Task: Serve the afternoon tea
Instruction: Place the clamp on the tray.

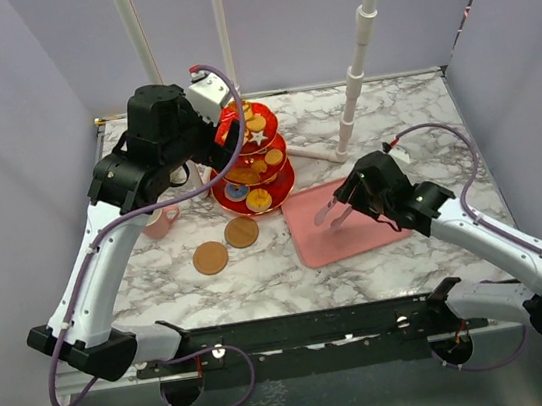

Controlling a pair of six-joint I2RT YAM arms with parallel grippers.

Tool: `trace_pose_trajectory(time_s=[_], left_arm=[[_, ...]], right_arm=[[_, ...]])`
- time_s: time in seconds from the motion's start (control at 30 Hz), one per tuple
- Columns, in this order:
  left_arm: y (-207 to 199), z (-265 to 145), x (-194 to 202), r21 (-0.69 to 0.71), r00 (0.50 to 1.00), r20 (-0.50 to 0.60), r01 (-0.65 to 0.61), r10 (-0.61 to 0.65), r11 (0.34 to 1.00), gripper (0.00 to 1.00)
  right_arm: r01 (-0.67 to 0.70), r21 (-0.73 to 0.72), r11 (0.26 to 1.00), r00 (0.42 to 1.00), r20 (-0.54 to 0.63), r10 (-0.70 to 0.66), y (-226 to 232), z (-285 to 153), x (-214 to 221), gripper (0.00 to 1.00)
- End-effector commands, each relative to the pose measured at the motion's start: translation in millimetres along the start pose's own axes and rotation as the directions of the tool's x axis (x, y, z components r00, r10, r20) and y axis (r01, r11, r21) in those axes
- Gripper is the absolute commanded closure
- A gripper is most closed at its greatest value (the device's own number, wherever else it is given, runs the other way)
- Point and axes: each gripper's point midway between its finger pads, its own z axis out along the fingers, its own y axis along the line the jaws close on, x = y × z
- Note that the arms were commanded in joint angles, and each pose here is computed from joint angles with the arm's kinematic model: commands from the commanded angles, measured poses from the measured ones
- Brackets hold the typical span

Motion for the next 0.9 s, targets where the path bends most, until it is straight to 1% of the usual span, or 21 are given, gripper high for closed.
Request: trace_pose_trajectory(time_s=[0.0, 0.13, 0.2, 0.3, 0.37, 0.53, 0.67, 0.77, 0.87], left_arm=[[-8.8, -12.0, -0.7, 0.046, 1.0, 0.02, -0.009, 0.008, 0.999, 0.01], [-11.6, -10.8, 4.0, 0.06, 1.0, 0.003, -0.008, 0.008, 0.998, 0.01], [-11.1, -10.1, 6.1, 0.058, 1.0, -0.005, -0.013, 0.013, 0.998, 0.01], [-10.3, -10.6, 7.5, 0.053, 1.0, -0.009, -0.017, 0.017, 0.998, 0.01], [-9.9, -10.7, 7.1, 0.051, 1.0, -0.008, -0.02, 0.02, 0.998, 0.01], [-8.9, -14.4, 2.4, 0.048, 1.0, 0.008, -0.025, 0.024, 0.999, 0.01], [-7.8, -15.2, 4.1, 0.043, 0.999, 0.005, -0.036, 0.036, 0.998, 0.01], [-6.0, -15.9, 4.6, 0.034, 0.999, 0.003, -0.043, 0.043, 0.998, 0.01], [-6.5, -15.1, 4.2, 0.037, 0.999, 0.005, -0.044, 0.044, 0.998, 0.01]], right_arm=[[-0.168, 0.053, 0.984, 0.982, -0.074, 0.171, -2.8, 27.8, 10.2, 0.44], [-0.213, 0.1, 0.972, 0.97, -0.098, 0.222, -10.7, 46.3, 12.7, 0.45], [-0.247, 0.125, 0.961, 0.962, -0.09, 0.259, -17.7, 52.4, 13.3, 0.45], [-0.266, 0.176, 0.948, 0.958, -0.064, 0.281, -29.3, 58.7, 12.9, 0.42], [-0.287, 0.2, 0.937, 0.95, -0.069, 0.306, -36.1, 65.1, 14.9, 0.41], [-0.341, 0.277, 0.898, 0.915, -0.121, 0.385, -59.9, 86.3, 37.8, 0.39], [-0.393, 0.315, 0.864, 0.881, -0.139, 0.451, -75.6, 95.1, 51.3, 0.35], [-0.401, 0.312, 0.861, 0.881, -0.128, 0.456, -79.6, 97.4, 51.9, 0.32], [-0.378, 0.311, 0.872, 0.898, -0.106, 0.427, -81.3, 98.6, 45.8, 0.28]])
